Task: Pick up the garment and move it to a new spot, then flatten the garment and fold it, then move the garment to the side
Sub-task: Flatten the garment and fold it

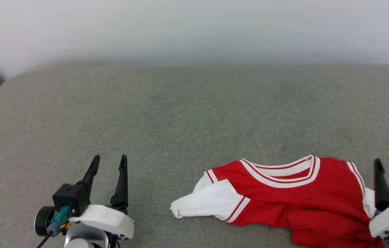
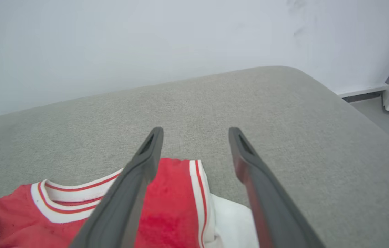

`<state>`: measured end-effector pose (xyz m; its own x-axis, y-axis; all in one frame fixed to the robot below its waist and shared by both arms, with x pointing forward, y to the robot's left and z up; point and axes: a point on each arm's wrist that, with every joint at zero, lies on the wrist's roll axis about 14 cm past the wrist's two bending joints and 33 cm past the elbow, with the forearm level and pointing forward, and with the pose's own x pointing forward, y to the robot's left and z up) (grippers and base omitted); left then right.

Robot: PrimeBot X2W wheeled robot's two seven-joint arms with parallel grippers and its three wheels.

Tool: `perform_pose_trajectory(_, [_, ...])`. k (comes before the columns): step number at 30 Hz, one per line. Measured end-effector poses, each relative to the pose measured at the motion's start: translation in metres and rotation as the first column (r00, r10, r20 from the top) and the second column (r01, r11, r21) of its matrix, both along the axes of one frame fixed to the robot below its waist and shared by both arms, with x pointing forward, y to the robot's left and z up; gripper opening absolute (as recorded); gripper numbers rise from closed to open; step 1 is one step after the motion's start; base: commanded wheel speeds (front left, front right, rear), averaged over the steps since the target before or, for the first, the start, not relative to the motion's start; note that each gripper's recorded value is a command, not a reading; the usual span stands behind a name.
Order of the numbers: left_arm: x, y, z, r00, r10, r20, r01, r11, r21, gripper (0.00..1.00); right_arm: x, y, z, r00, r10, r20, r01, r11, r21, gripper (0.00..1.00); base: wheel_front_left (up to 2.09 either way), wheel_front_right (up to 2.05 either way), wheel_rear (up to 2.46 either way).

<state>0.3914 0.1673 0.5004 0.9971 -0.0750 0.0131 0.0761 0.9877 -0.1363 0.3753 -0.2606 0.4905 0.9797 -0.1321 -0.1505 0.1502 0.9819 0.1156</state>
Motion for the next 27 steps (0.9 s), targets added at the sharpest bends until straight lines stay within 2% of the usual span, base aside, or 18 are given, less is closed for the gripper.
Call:
perform_pose_trajectory(4, [-0.009, 0.003, 0.002, 1.0, 0.003, -0.008, -0.002, 1.0, 0.008, 1.0, -0.002, 0.024, 0.022, 0.995, 0.077, 0.067, -0.075, 0.997, -0.031, 1.0, 0.0, 0.0, 0.0])
perform_pose_trajectory(8, [-0.013, 0.004, 0.007, 1.0, 0.002, -0.001, -0.002, 1.0, 0.012, 1.0, -0.011, 0.036, 0.028, 0.991, 0.107, 0.078, -0.105, 0.994, -0.028, 1.0, 0.0, 0.0, 0.0])
perform_pose_trajectory(13, [-0.013, 0.004, 0.01, 1.0, 0.004, 0.003, -0.004, 1.0, 0.012, 1.0, -0.023, 0.034, 0.003, 0.995, 0.093, -0.043, -0.092, 0.995, 0.028, 1.0, 0.0, 0.0, 0.0])
perform_pose_trajectory(15, [-0.012, 0.003, 0.009, 1.0, 0.002, -0.002, -0.002, 1.0, 0.01, 1.0, -0.025, 0.032, -0.017, 0.985, 0.099, -0.143, -0.09, 0.994, 0.068, 1.0, 0.0, 0.0, 0.0])
perform_pose_trajectory(19, [-0.005, 0.0, 0.008, 1.0, -0.006, -0.002, 0.006, 1.0, 0.006, 1.0, -0.013, 0.027, -0.042, 0.938, 0.14, -0.317, -0.117, 0.989, 0.091, 1.0, 0.0, 0.0, 0.0])
perform_pose_trajectory(23, [0.005, -0.005, 0.005, 1.0, -0.019, 0.0, 0.019, 1.0, 0.0, 1.0, 0.008, 0.04, -0.059, 0.855, 0.226, -0.466, -0.199, 0.974, 0.107, 1.0, 0.0, 0.0, 0.0])
perform_pose_trajectory(27, [0.012, -0.006, -0.004, 1.0, -0.02, -0.016, 0.019, 1.0, -0.006, 1.0, 0.032, 0.056, -0.068, 0.78, 0.289, -0.555, -0.275, 0.955, 0.111, 1.0, 0.0, 0.0, 0.0])
